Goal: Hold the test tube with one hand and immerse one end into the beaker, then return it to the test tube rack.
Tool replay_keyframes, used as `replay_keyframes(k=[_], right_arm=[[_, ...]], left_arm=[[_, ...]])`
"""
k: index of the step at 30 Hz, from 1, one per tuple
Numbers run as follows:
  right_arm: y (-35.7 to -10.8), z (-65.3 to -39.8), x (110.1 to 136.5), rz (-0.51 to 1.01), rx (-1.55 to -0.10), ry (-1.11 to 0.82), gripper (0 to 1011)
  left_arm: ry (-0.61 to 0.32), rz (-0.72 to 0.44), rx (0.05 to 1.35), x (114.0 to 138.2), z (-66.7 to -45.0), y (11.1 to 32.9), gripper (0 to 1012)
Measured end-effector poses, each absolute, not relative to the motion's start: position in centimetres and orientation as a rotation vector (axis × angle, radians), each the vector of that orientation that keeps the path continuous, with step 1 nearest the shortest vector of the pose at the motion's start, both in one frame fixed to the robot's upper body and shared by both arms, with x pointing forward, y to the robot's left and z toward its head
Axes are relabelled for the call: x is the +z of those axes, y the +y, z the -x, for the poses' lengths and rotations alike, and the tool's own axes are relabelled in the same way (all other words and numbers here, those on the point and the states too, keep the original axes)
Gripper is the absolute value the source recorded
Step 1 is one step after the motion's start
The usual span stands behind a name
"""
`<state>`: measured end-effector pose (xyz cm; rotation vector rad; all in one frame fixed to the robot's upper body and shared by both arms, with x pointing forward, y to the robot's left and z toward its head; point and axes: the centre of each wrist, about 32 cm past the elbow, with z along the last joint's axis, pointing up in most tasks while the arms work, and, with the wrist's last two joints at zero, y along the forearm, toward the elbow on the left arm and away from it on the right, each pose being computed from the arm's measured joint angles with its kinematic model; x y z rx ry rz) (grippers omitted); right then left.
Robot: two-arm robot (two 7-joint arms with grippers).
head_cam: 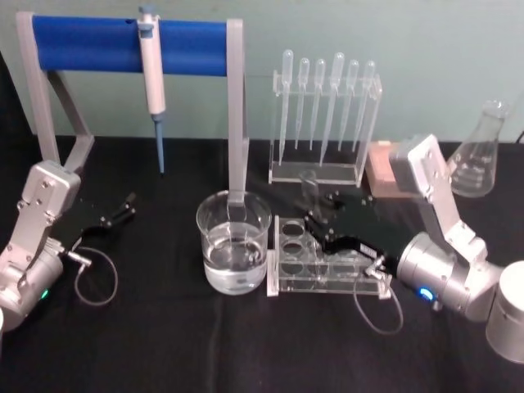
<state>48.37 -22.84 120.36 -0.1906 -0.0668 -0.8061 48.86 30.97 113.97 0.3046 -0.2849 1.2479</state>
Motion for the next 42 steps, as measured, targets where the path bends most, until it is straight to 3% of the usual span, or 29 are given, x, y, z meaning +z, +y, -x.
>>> replay_keyframes(k=[15, 19, 24, 33, 42], right_arm=[[-24.7, -45.0, 120.0, 0.174, -0.876, -0.055, 747], [-25.8, -43.6, 119.5, 0.153, -0.932, -0.042, 839], [-28.2, -42.8, 117.9, 0.129, -1.115, -0.014, 984], [-29.4, -44.2, 115.3, 0.127, -1.354, -0.04, 1002], [-27.8, -45.7, 112.8, 0.26, -1.37, -0.118, 1002]], left_arm=[[-0.285, -0.305, 1.248, 114.0, -48.9, 31.0, 1000], [-0.285, -0.304, 1.248, 114.0, -48.9, 31.0, 1000], [-0.285, -0.304, 1.248, 114.0, -48.9, 31.0, 1000], [-0.285, -0.304, 1.248, 114.0, -48.9, 31.0, 1000], [-0.285, -0.304, 1.248, 114.0, -48.9, 31.0, 1000]])
